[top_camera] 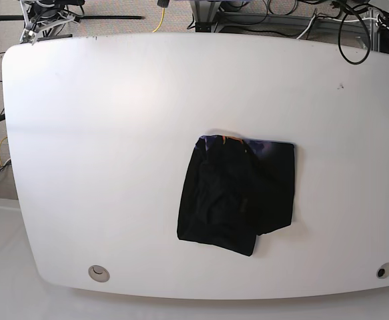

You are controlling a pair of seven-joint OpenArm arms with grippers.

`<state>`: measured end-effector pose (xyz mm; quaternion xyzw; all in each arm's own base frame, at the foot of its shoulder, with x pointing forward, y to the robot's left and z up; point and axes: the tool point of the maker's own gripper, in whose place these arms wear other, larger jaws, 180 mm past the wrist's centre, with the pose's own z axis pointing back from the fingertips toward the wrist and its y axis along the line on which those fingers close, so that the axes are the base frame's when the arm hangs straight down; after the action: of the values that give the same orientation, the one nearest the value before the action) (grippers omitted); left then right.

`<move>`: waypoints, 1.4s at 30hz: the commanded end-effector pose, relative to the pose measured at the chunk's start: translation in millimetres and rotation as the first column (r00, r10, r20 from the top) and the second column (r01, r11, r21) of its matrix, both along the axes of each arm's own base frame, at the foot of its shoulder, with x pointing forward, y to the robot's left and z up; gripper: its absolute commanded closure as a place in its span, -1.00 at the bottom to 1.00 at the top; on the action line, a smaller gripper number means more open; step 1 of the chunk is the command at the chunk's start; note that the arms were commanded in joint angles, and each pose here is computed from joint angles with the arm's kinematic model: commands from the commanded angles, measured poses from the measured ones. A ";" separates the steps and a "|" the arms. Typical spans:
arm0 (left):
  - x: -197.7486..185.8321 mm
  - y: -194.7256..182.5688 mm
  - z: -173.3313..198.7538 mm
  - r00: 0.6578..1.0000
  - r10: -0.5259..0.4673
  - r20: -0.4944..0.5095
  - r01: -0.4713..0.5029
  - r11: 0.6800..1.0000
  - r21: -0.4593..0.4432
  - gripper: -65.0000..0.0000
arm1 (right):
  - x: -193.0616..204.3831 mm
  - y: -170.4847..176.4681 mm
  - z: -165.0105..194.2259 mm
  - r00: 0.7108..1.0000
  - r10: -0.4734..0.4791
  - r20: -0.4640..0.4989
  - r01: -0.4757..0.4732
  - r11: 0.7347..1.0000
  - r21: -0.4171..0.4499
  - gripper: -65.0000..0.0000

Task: Fold the T-shirt properly

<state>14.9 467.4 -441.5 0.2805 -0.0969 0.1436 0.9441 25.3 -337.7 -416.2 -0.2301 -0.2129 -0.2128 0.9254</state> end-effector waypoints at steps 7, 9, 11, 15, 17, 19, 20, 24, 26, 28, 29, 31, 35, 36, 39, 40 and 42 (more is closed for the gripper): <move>-23.0 -4.7 -26.5 0.998 -0.009 -0.054 0.007 0.999 -0.049 0.54 | -32.1 0.4 -31.2 0.996 -0.018 -0.083 0.020 1.000 0.023 1.00; -25.9 -8.2 -33.4 0.998 -0.019 -0.058 0.015 0.998 -0.064 0.54 | -36.9 4.2 -40.1 0.996 -0.010 -0.090 0.013 0.999 0.033 1.00; -28.8 -10.9 -38.6 0.998 -0.023 -0.056 0.019 0.997 -0.074 0.55 | -42.0 7.4 -48.5 0.995 -0.002 -0.101 0.006 0.999 0.042 1.00; -28.8 -16.8 -48.3 0.998 -0.046 -0.037 0.042 0.995 -0.092 0.55 | -50.6 17.1 -70.1 0.992 0.002 -0.126 0.008 0.997 0.075 1.00; -27.9 -22.4 -56.1 0.997 -0.067 -0.034 0.063 0.992 -0.111 0.55 | -57.8 22.6 -83.6 0.988 -0.005 -0.155 0.021 0.995 0.101 1.00; -26.6 -29.8 -65.4 0.996 -0.087 -0.026 0.083 0.987 -0.137 0.55 | -65.0 32.2 -98.7 0.983 0.002 -0.185 0.025 0.990 0.142 1.00; -25.2 -36.2 -72.9 0.994 -0.104 -0.016 0.101 0.982 -0.158 0.55 | -69.2 39.2 -110.4 0.979 0.009 -0.205 0.027 0.984 0.175 1.00; -18.2 -55.3 -91.8 0.989 -0.147 0.032 0.151 0.966 -0.212 0.55 | -80.2 55.9 -141.0 0.967 0.048 -0.251 0.021 0.965 0.263 1.00; -15.7 -68.9 -103.6 0.984 -0.170 0.056 0.179 0.952 -0.250 0.55 | -85.2 70.7 -159.4 0.957 0.080 -0.280 0.011 0.950 0.312 1.00; -14.8 -88.9 -118.8 0.977 -0.199 0.076 0.212 0.928 -0.305 0.55 | -91.2 85.4 -177.8 0.944 0.115 -0.310 0.002 0.935 0.354 1.00; -14.7 -97.8 -124.9 0.975 -0.207 0.086 0.224 0.917 -0.329 0.55 | -95.1 91.1 -184.1 0.937 0.129 -0.324 -0.001 0.930 0.367 1.00; -14.5 -122.6 -140.1 0.966 -0.230 0.115 0.257 0.882 -0.394 0.55 | -101.9 104.0 -199.4 0.926 0.157 -0.344 -0.009 0.919 0.395 1.00; -18.5 -170.8 -162.3 0.950 -0.273 0.153 0.312 0.801 -0.511 0.55 | -112.4 128.8 -221.0 0.915 0.198 -0.351 -0.027 0.899 0.438 1.00; -19.0 -180.8 -165.9 0.947 -0.280 0.160 0.321 0.783 -0.533 0.55 | -115.7 134.0 -224.4 0.913 0.204 -0.353 -0.027 0.894 0.447 1.00; -19.6 -197.3 -174.7 0.939 -0.300 0.171 0.343 0.763 -0.547 0.55 | -119.9 153.2 -233.7 0.910 0.225 -0.349 -0.033 0.877 0.479 1.00; -18.9 -194.3 -176.3 0.937 -0.304 0.172 0.348 0.774 -0.529 0.55 | -122.3 153.3 -235.4 0.905 0.237 -0.354 -0.040 0.874 0.484 1.00; -17.7 -192.8 -179.5 0.936 -0.308 0.170 0.351 0.787 -0.507 0.55 | -123.0 159.5 -237.9 0.901 0.256 -0.351 -0.051 0.865 0.500 1.00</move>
<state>-5.6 248.1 -625.0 -0.0518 -0.1265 0.0105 0.9906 -89.3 -172.0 -653.8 -0.0123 0.0132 -0.1368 0.9904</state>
